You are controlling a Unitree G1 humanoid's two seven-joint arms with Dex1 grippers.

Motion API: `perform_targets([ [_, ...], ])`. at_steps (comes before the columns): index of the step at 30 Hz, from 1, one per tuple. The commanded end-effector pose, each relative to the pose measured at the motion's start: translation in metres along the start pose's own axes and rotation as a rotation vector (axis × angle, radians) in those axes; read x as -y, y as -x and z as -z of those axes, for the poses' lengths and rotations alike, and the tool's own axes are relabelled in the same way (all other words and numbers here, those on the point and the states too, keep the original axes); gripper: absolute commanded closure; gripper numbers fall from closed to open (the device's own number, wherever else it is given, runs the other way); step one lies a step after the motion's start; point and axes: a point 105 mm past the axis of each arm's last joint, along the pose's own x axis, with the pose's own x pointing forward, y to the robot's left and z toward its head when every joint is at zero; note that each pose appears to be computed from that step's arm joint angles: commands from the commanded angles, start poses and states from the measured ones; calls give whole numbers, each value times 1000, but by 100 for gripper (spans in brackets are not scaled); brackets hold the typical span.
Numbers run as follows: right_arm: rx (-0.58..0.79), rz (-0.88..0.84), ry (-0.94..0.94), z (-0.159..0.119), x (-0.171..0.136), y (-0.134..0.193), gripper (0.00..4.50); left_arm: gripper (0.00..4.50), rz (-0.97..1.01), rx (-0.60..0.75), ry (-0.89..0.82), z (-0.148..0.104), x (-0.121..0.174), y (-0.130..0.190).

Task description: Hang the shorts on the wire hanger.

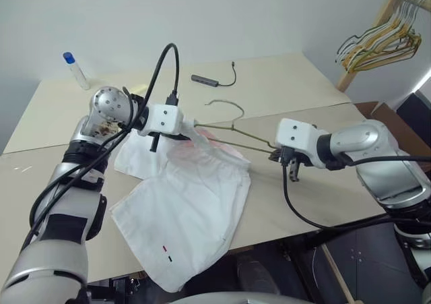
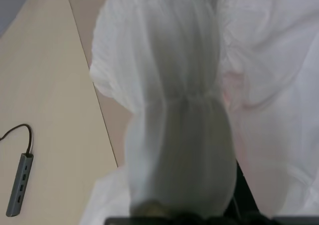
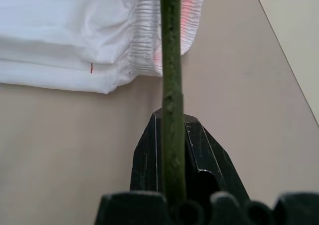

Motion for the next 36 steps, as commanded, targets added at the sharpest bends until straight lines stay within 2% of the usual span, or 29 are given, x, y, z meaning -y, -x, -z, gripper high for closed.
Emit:
perform_targets([
  [1, 73, 43, 64, -16, 6, 10, 423, 449, -79, 43, 4, -10, -11, 9],
  [6, 81, 144, -23, -1, 22, 24, 270, 450, -131, 56, 66, -6, -9, 19],
  [10, 232, 287, -238, 7, 43, 55, 125, 450, -169, 52, 127, 1, 1, 27],
  [13, 297, 343, -331, 18, 39, 65, 18, 450, -247, 75, 198, 2, 0, 33],
  [14, 319, 343, -376, 22, 36, 66, 4, 450, -271, 81, 218, 2, -1, 35],
  [18, 448, 206, -553, 30, 6, 53, 4, 450, -311, 84, 267, 3, 2, 39],
  [22, 452, 134, -641, 34, -15, 16, 4, 450, -312, 69, 278, 4, 8, 40],
  [27, 486, 23, -731, 11, -26, -43, 4, 450, -311, 69, 285, 2, 11, 40],
  [32, 456, -98, -770, -9, -33, -83, 4, 450, -321, 65, 288, 0, 11, 42],
  [35, 453, -91, -791, -11, -28, -95, 59, 450, -320, 62, 288, 0, 11, 42],
  [36, 472, -99, -799, -14, -26, -94, 93, 450, -320, 60, 288, 0, 12, 42],
])
